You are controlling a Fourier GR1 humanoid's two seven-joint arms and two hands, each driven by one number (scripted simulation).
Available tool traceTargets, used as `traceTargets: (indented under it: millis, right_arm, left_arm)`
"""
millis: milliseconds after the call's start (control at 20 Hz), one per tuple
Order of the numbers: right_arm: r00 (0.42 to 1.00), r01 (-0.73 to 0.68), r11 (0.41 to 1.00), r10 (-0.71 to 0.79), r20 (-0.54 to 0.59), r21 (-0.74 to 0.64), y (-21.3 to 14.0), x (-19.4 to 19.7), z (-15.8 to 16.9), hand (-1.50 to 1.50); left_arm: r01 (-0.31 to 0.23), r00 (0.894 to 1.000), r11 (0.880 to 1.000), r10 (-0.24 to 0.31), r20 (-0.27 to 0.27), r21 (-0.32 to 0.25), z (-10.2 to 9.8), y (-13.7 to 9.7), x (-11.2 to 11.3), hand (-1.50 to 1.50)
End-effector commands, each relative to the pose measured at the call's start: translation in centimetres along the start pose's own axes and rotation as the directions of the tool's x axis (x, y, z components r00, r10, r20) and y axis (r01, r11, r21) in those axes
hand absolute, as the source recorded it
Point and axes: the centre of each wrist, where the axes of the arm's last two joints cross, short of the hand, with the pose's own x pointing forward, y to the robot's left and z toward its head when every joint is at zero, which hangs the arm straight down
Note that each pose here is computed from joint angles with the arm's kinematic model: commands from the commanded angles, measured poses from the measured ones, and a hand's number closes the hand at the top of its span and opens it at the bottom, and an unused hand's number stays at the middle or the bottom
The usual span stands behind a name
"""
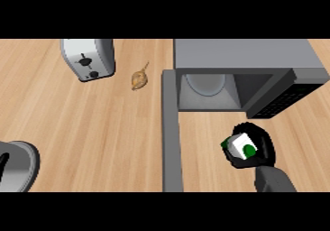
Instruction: Pick up the milk, place it into the microwave and close the microwave
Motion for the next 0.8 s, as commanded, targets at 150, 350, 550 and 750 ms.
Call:
traceTargets:
  millis: [150,350,550,750]
  right_arm:
    - [0.999,0.008,0.999,-0.01,0.045,0.046,3.1,3.2,0.7,1.5]
    - [0.999,-0.002,0.997,-0.001,0.039,0.076,6.4,7.5,-0.2,1.5]
    - [1.0,0.009,0.999,-0.01,0.025,0.044,8.1,9.0,3.5,1.5]
    - [0.999,0.042,0.999,-0.042,0.017,0.003,10.5,12.8,2.9,1.5]
  left_arm:
    - [0.001,1.0,1.0,-0.001,0.007,-0.006,1.7,0.1,0.6,-1.5]
    - [0.0,1.0,1.0,0.0,-0.004,0.018,1.0,1.8,1.0,-1.5]
    - [-0.028,1.0,1.0,0.028,0.008,0.01,1.3,0.8,1.1,-1.5]
    - [-0.016,1.0,1.0,0.016,0.009,-0.005,0.0,2.6,0.2,-1.5]
